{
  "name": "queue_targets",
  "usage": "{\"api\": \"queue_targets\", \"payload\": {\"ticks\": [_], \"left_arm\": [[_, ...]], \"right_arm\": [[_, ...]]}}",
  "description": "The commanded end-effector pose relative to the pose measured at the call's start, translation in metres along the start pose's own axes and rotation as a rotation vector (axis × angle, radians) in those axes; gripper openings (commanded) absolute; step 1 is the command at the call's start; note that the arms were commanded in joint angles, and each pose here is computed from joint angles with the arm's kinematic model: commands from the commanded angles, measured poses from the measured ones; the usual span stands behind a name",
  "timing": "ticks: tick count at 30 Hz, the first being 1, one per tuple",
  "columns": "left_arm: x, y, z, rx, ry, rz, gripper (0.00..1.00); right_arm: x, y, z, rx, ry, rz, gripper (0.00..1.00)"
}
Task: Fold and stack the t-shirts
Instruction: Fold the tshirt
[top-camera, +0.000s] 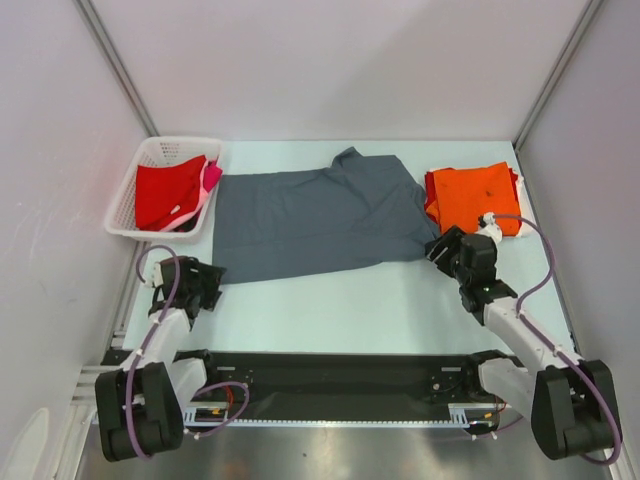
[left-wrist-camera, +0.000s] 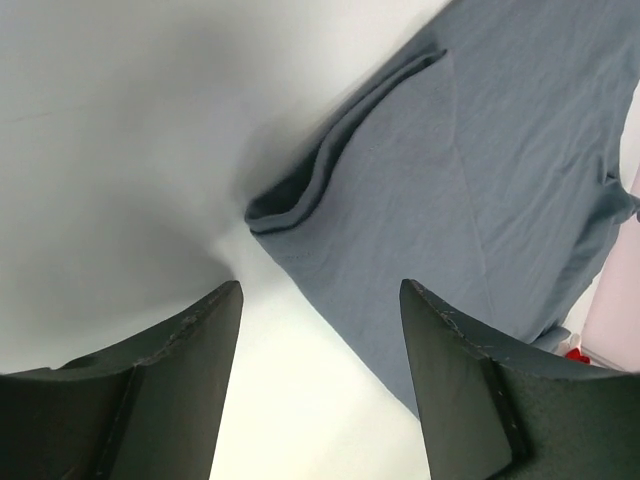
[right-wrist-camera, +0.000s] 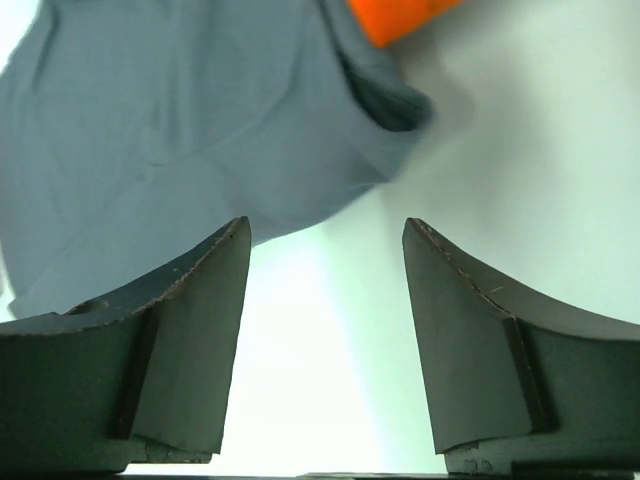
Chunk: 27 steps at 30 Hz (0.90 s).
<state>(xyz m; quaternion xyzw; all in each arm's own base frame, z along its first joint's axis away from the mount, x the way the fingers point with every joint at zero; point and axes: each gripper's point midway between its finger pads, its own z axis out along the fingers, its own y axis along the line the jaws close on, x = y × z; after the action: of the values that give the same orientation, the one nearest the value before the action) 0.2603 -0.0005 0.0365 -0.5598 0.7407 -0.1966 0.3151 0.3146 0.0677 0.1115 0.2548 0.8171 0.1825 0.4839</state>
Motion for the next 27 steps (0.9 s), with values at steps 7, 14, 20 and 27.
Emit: {"api": "queue_targets", "payload": {"ticks": [7,14,20,27], "left_arm": [[-0.002,-0.003,0.018,0.023,0.000,-0.042,0.67],[-0.003,0.003,0.030,-0.018,-0.003,-0.067,0.62],[-0.002,0.009,0.035,-0.043,-0.003,-0.084,0.56],[-0.005,0.012,0.033,-0.057,-0.024,-0.082,0.52]], "right_arm": [[-0.019,-0.006,0.032,0.024,-0.104,0.036,0.65],[-0.018,-0.015,0.049,0.060,-0.128,0.041,0.57],[-0.022,-0.025,0.057,0.107,-0.165,0.040,0.49],[-0.023,-0.028,0.062,0.122,-0.165,0.040,0.17]]}}
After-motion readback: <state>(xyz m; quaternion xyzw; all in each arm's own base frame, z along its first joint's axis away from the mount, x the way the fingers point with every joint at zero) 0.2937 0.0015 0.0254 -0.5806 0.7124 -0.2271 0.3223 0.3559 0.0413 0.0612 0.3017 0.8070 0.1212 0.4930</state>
